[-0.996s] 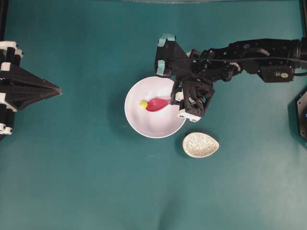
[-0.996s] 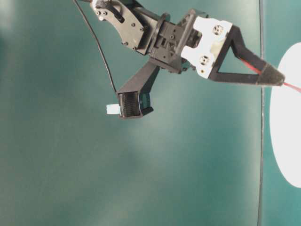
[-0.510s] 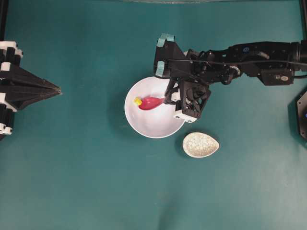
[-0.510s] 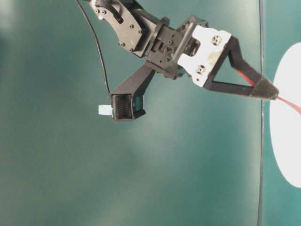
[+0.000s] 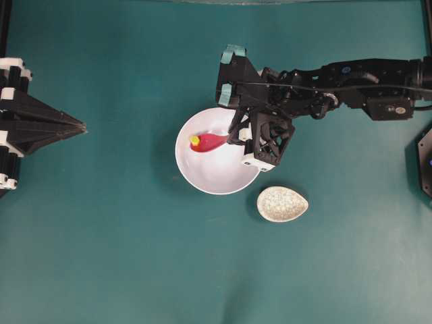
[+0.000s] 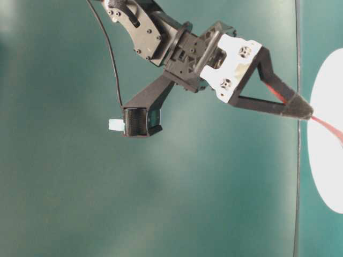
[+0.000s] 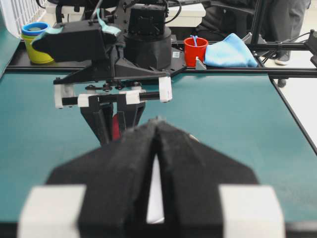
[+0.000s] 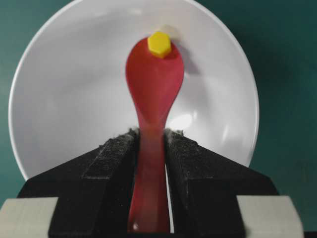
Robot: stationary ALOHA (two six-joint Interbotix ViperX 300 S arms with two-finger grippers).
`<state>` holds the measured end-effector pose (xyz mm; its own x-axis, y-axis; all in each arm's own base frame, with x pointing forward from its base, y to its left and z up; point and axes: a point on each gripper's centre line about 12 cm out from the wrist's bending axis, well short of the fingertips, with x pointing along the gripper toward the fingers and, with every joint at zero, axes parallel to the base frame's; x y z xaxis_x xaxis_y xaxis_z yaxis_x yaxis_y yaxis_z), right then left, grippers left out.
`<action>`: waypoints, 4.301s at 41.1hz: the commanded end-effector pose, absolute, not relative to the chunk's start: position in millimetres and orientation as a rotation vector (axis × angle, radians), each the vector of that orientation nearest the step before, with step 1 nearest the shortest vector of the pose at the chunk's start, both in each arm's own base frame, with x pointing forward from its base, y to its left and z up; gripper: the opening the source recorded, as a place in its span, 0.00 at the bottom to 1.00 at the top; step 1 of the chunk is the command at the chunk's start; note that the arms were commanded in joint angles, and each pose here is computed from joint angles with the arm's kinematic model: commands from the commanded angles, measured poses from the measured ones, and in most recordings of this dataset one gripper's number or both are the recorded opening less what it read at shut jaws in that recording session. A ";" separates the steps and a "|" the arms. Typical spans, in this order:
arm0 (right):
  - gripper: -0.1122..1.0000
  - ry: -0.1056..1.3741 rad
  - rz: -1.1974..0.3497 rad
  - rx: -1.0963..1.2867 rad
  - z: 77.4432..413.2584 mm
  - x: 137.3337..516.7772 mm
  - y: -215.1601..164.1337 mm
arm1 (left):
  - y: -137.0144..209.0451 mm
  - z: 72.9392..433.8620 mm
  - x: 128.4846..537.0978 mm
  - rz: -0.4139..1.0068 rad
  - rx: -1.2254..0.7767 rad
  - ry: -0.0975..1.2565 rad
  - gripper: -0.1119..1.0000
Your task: Scoop the yellow hexagonal prism block from the bowl with a spoon using the right arm.
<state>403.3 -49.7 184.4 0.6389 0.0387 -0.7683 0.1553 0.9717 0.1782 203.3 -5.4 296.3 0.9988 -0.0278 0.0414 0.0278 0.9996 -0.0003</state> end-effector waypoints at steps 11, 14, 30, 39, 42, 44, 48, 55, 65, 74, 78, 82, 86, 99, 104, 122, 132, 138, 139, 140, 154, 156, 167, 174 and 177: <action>0.32 0.837 -0.074 0.227 193.0 402.4 -50.1 | -4.9 308.9 205.9 -0.025 0.002 -0.072 0.12; 0.32 0.827 -0.080 0.227 192.6 400.1 -50.4 | -4.9 309.2 205.6 -0.025 0.003 -0.074 0.12; 0.32 0.731 -0.113 0.209 194.6 383.6 -46.5 | -4.9 308.9 205.6 -0.025 0.003 -0.071 0.12; 0.32 0.692 -0.112 0.196 195.3 376.3 -39.2 | -4.9 309.5 205.7 -0.025 0.003 -0.072 0.12; 0.32 0.675 -0.111 0.191 196.7 374.8 -37.0 | -4.9 309.0 205.6 -0.025 0.003 -0.072 0.12; 0.32 0.666 -0.111 0.187 196.9 373.8 -35.8 | -4.9 308.6 205.9 -0.025 0.004 -0.069 0.12; 0.32 0.649 -0.114 0.182 196.8 370.6 -34.3 | -4.9 308.6 205.9 -0.025 0.004 -0.069 0.12; 0.32 0.606 -0.125 0.172 198.6 366.8 -33.6 | -4.9 308.9 205.6 -0.025 0.003 -0.071 0.12; 0.32 0.550 -0.134 0.156 199.2 359.6 -29.9 | -4.9 308.9 205.6 -0.025 0.003 -0.071 0.12; 0.32 0.494 -0.138 0.133 195.1 349.9 -23.5 | -4.9 308.9 205.6 -0.025 0.003 -0.071 0.12; 0.32 0.461 -0.143 0.119 192.1 345.3 -20.8 | -4.9 308.9 205.6 -0.025 0.003 -0.071 0.12; 0.32 0.441 -0.149 0.110 187.9 340.1 -19.1 | -4.9 308.6 205.9 -0.025 0.004 -0.069 0.12; 0.32 0.427 -0.148 0.101 184.9 337.0 -16.5 | -4.9 308.9 205.6 -0.025 0.002 -0.071 0.12; 0.32 0.385 -0.159 0.083 179.4 328.9 -14.7 | -4.9 308.7 205.9 -0.025 0.002 -0.071 0.12; 0.32 0.367 -0.164 0.080 181.0 329.2 -15.5 | -4.9 309.0 205.6 -0.025 0.002 -0.072 0.12; 0.32 0.294 -0.160 0.063 208.3 324.7 -17.4 | -4.9 308.9 205.6 -0.025 0.002 -0.071 0.12; 0.32 0.270 -0.154 0.043 229.9 318.3 -21.6 | -4.9 309.2 205.6 -0.025 0.002 -0.074 0.12; 0.32 0.268 -0.148 0.043 241.9 317.5 -23.8 | -4.9 309.6 205.6 -0.026 0.000 -0.077 0.12; 0.32 0.267 -0.148 0.042 243.1 317.8 -24.1 | -4.9 310.2 205.7 -0.026 0.000 -0.078 0.12; 0.32 0.269 -0.148 0.043 244.0 318.0 -24.4 | -4.6 310.4 205.6 -0.024 0.000 -0.080 0.12; 0.32 0.273 -0.139 0.042 248.7 320.9 -23.8 | -4.9 310.4 205.6 -0.026 0.002 -0.080 0.12; 0.32 0.273 -0.139 0.042 248.7 320.9 -23.8 | -4.9 311.0 205.7 -0.026 0.002 -0.081 0.12; 0.32 0.272 -0.139 0.038 249.3 321.2 -23.8 | -4.9 309.5 205.7 -0.025 0.002 -0.072 0.12; 0.32 0.274 -0.139 0.038 248.7 320.9 -23.8 | -4.9 309.3 205.7 -0.025 0.000 -0.071 0.12; 0.32 0.272 -0.138 0.036 249.3 321.2 -23.8 | -4.9 308.8 205.8 -0.026 -0.009 -0.066 0.12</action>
<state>318.6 -23.1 232.2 0.9387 -0.1283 -0.3200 0.1415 0.9898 0.0182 203.7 -5.1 296.7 0.9989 -0.0262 0.0383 0.0263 0.9996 -0.0033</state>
